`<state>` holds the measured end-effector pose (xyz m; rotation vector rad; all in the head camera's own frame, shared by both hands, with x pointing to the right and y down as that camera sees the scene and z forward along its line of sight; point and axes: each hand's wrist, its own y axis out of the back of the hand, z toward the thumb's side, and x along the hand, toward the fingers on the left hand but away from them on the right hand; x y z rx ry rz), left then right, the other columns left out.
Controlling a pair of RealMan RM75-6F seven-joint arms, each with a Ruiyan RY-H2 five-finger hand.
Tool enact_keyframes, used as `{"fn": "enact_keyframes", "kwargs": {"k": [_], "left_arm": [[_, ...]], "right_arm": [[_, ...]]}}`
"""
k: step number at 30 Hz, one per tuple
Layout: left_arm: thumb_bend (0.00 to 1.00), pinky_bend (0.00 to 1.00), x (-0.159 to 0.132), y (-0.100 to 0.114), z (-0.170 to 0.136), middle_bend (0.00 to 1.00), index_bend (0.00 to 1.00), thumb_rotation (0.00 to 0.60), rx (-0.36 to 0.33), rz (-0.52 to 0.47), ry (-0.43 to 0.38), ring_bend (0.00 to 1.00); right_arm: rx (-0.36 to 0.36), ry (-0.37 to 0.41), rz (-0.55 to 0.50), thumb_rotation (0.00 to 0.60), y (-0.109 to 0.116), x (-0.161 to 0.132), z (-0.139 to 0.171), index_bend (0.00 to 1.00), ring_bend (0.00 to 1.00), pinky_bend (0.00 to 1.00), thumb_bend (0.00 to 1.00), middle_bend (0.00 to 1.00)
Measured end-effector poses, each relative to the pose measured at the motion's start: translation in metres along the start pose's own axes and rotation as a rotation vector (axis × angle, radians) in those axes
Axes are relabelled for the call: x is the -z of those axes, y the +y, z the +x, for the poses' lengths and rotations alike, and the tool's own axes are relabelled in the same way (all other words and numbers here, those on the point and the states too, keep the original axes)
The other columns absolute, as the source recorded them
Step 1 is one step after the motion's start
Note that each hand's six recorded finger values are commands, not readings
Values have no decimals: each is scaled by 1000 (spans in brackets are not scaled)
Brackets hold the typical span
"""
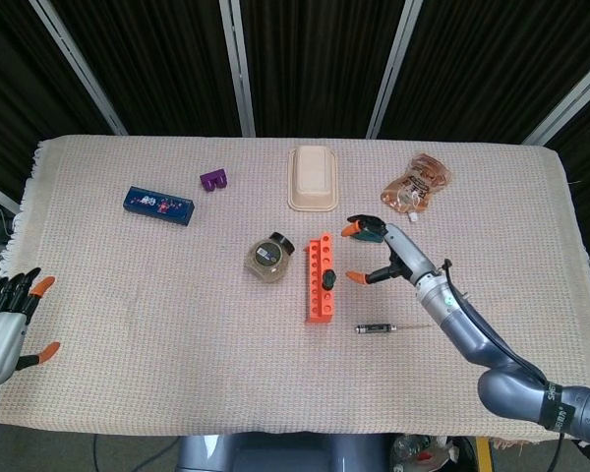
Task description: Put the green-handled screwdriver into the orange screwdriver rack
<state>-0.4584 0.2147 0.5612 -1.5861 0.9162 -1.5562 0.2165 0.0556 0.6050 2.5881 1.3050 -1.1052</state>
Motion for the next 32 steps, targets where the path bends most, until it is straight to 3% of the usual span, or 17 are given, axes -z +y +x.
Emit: {"fn": "enact_keyframes", "kwargs": {"k": [2, 7, 12, 16, 22, 28, 32], "left_arm": [[162, 0, 1, -1, 0, 0, 106, 600, 0, 2, 3, 0], [163, 0, 3, -1, 1, 0, 117, 600, -11, 6, 11, 0], [161, 0, 0, 0, 0, 0, 134, 600, -36, 11, 5, 0], [162, 0, -3, 1, 0, 0, 135, 600, -73, 5, 0, 0], [152, 0, -9, -3, -4, 0, 97, 600, -72, -18, -20, 0], [152, 0, -13, -6, -11, 0, 96, 600, -41, -32, -37, 0], [152, 0, -14, -9, -19, 0, 100, 600, -20, -43, -41, 0]], "right_arm": [[50, 9, 42, 600, 11, 2, 3, 321, 0, 0, 366, 177], [212, 7, 223, 600, 42, 17, 17, 330, 0, 0, 438, 186], [341, -32, 459, 600, 63, 51, 47, 320, 0, 0, 431, 174], [432, -65, 650, 600, 74, 81, 78, 274, 0, 0, 335, 133], [449, -181, 867, 600, 68, 130, 127, 98, 0, 0, 167, 7], [416, -245, 872, 600, 52, 149, 157, 70, 0, 0, 163, 0], [446, -266, 870, 600, 48, 153, 178, 68, 0, 0, 163, 0]]}}
